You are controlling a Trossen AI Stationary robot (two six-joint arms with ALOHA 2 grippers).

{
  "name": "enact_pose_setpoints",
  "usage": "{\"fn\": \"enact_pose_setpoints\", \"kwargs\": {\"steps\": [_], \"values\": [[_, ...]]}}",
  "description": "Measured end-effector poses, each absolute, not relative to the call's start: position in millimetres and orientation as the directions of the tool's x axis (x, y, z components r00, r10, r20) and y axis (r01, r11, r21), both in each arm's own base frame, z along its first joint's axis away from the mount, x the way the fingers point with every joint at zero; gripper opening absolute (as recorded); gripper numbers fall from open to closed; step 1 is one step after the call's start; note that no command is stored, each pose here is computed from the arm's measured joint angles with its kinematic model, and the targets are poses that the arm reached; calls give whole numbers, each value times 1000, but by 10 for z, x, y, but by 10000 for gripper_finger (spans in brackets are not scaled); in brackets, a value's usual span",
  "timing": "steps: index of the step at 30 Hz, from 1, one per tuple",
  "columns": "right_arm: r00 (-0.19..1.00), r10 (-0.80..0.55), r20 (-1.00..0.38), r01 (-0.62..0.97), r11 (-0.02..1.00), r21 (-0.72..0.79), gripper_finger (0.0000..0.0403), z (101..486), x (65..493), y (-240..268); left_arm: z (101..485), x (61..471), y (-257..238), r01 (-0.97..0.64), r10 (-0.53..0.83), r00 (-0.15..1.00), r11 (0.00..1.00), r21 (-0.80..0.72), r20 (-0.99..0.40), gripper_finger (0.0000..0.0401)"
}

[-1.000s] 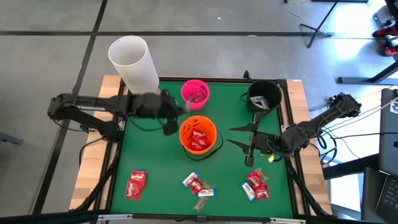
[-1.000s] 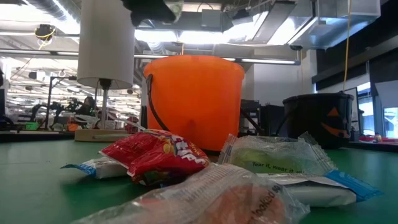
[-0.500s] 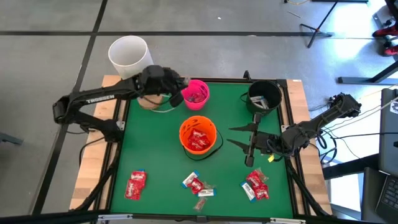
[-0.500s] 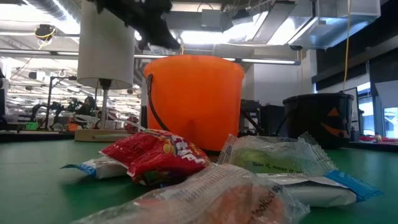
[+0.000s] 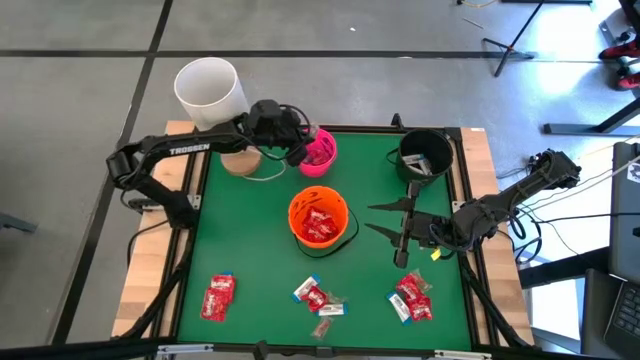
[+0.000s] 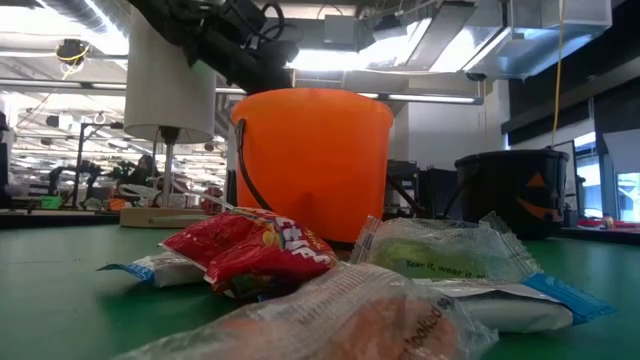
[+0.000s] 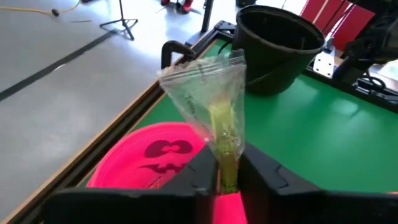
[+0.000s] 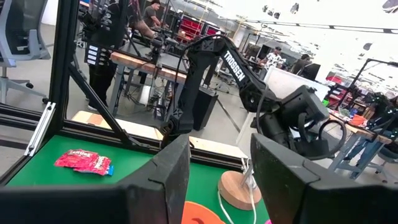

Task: Sort candy
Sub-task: Put the green candy into the pink bucket, then put the red candy into the orange bucket

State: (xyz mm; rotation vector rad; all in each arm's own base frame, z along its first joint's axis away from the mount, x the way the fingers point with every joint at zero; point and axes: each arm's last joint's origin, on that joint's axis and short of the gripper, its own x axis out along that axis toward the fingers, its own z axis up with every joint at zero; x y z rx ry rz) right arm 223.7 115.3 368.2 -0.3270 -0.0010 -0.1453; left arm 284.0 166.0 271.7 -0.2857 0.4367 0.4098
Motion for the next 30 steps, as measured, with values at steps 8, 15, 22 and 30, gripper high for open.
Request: {"fn": "enact_pose_setpoints", "kwargs": {"steps": [8,15,22,30], "values": [[990,-142,25,143,937,-319,166,3683,2236,1153,2740,2854,1612,-436,321,830,884,-171,-457,149],[990,-142,26,143,937,-318,166,3684,2236,1153,3165,2830,1444,-372,302,865,922,-109,-401,169],[989,-142,34,145,939,-311,166,3694,2236,1153,3745,2587,855,-233,223,917,972,9,-330,169],[989,-140,52,149,943,-297,166,3715,2235,1153,3876,2145,127,-108,109,878,994,30,-466,169]]}}
